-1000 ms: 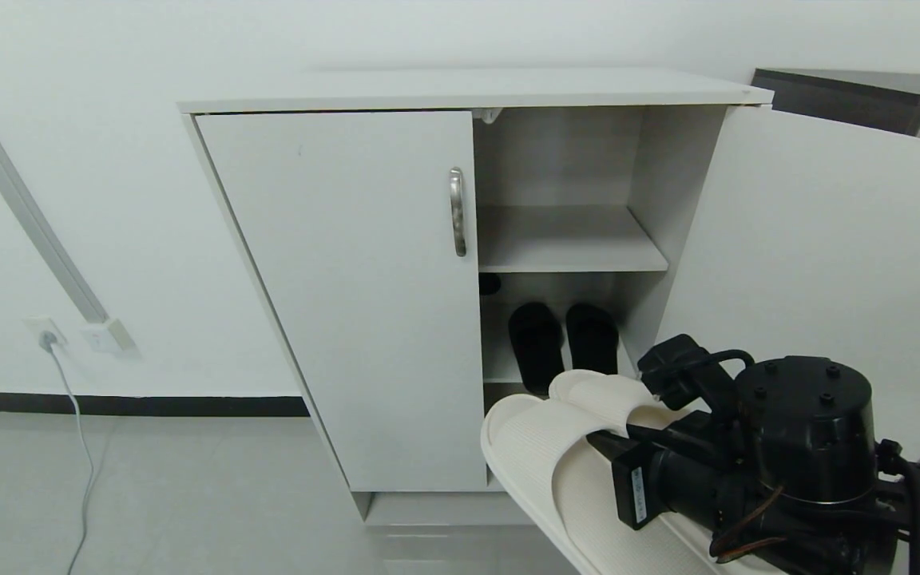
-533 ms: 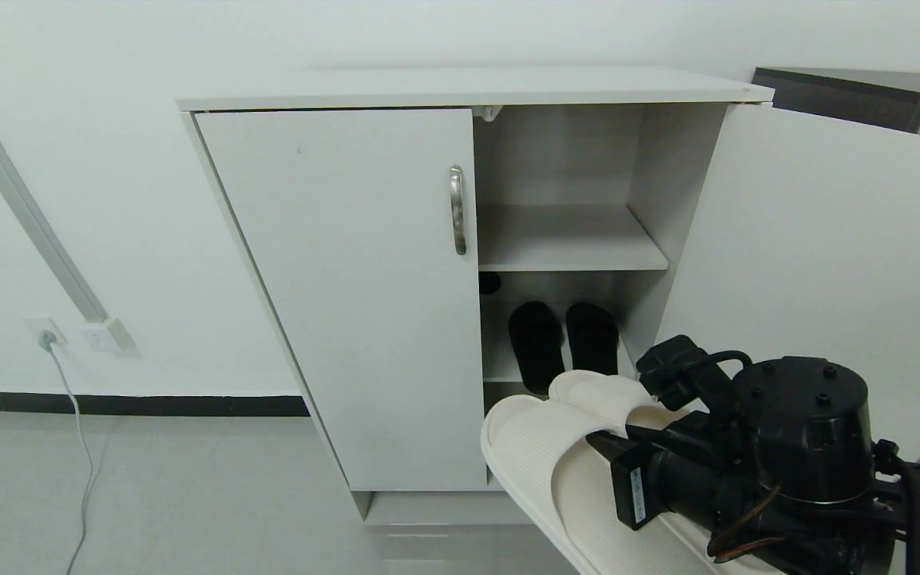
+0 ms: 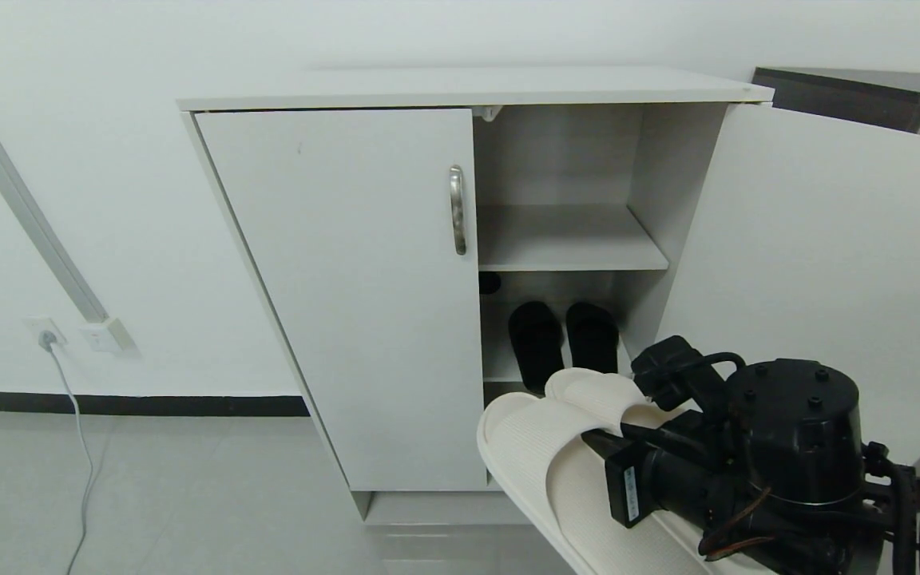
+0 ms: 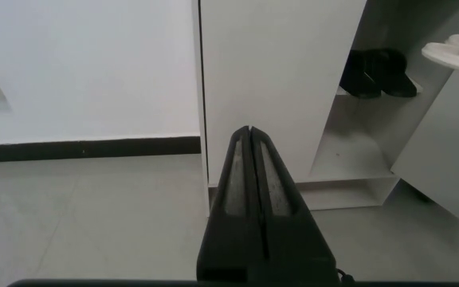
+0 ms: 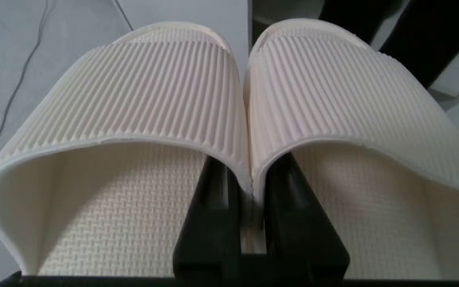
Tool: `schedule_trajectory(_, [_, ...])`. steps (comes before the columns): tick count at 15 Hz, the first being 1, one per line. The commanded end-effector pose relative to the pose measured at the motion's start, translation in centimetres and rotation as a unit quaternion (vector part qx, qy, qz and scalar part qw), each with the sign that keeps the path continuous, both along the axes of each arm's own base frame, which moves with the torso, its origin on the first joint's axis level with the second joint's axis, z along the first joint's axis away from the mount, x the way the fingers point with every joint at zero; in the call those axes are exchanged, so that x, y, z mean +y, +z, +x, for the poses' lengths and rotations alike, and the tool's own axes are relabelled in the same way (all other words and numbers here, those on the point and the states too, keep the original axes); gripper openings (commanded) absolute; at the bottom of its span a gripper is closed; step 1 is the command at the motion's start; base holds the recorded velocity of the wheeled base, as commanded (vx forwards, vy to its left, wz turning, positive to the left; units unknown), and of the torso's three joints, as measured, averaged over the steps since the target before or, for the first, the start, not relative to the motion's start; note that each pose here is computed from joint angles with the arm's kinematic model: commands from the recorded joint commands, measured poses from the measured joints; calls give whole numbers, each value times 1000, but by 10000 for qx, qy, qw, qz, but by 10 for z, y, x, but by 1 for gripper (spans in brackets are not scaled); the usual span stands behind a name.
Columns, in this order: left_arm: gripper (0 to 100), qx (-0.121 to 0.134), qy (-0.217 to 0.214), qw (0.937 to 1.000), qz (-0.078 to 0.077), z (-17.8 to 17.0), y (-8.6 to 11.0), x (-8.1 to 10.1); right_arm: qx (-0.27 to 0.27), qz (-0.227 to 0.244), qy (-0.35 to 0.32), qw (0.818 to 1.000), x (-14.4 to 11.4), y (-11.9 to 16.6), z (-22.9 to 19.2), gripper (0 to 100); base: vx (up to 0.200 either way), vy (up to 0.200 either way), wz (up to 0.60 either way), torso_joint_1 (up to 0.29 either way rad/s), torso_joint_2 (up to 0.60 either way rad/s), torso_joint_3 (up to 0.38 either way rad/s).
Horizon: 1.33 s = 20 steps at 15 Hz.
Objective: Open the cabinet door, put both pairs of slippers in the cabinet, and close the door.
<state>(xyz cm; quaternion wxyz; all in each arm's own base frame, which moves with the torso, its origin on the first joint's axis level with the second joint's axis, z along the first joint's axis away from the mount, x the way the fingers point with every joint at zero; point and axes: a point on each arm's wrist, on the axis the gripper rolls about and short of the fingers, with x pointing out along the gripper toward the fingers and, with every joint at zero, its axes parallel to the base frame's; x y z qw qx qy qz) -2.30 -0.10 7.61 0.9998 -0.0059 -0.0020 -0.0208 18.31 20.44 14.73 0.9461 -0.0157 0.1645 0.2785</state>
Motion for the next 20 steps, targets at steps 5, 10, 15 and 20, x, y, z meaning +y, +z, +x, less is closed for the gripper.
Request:
schedule_trajectory(5, [0,6,0,10000,-2,0,0,0,-321,-595,-1685,9834,50,-30,36,0,0,0,0,0,0,0])
schedule_trajectory(10, [0,6,0,10000,-2,0,0,0,151,-238,-2464,9688,72,24,48,0,0,0,0,0,0,0])
schedule_trajectory(15, [0,6,8,10000,-2,0,0,0,-447,61,-2794,9591,76,82,59,0,0,0,0,0,0,0])
schedule_trajectory(20, [0,5,16,10000,13,0,0,0,-588,10,-3061,9502,65,82,85,0,0,0,0,0,0,0])
